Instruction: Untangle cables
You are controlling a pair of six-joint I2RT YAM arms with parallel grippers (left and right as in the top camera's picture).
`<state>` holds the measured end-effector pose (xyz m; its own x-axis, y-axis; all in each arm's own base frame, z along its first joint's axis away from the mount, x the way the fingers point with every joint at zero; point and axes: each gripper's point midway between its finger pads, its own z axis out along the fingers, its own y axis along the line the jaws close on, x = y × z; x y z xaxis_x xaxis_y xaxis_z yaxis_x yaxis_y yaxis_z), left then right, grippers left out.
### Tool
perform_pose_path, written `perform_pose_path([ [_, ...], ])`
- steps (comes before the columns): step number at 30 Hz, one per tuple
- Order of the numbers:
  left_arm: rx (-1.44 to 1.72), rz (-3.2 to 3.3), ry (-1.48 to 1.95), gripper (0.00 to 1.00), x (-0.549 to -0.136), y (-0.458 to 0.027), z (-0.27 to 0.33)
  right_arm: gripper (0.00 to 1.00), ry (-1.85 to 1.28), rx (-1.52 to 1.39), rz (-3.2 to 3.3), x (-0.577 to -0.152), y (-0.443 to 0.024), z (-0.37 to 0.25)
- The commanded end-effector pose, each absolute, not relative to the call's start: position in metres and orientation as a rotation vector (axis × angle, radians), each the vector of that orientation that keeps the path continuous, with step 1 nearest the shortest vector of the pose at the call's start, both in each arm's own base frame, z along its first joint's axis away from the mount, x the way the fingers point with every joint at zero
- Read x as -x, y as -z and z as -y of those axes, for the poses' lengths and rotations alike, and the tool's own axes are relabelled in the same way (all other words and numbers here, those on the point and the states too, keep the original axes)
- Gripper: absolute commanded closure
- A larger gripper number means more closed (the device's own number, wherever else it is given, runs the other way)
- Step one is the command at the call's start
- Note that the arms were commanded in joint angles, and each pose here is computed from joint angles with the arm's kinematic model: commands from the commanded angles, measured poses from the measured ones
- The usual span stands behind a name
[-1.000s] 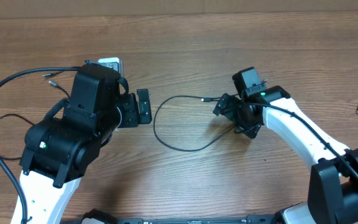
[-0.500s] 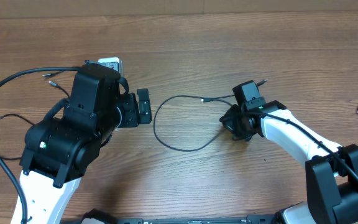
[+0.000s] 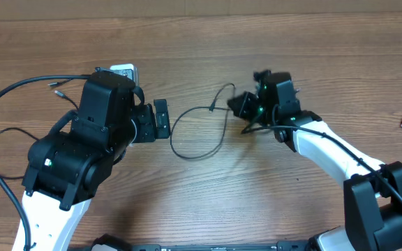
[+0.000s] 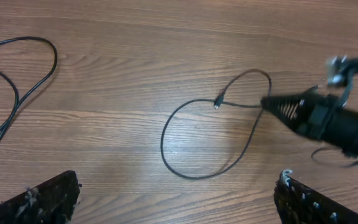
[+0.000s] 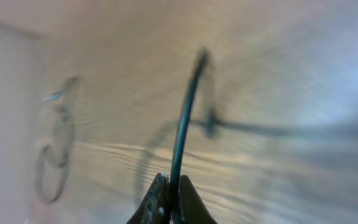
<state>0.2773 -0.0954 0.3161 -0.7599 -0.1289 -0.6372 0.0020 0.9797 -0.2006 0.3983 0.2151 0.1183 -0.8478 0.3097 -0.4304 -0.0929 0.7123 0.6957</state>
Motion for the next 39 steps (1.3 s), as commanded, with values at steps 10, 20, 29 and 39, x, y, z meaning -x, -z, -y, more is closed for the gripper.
perform_pose_path([
  [10,0.064,-2.387,0.259,0.00,-0.281,-0.322,0.097,0.96,-1.068,0.044,-1.979,-0.472,-0.288,-0.191],
  [20,0.053,-2.408,0.276,0.01,-0.284,-0.317,0.102,0.96,-0.650,-0.107,-1.901,-0.505,-0.371,-0.025],
  [29,0.039,-2.466,0.290,0.00,-0.292,-0.302,0.111,0.96,-0.292,-0.524,-1.765,-0.446,-0.425,0.202],
  [39,0.005,-2.549,0.351,0.00,-0.314,-0.274,0.134,0.95,-0.218,-1.349,-1.475,-0.321,-0.397,0.353],
])
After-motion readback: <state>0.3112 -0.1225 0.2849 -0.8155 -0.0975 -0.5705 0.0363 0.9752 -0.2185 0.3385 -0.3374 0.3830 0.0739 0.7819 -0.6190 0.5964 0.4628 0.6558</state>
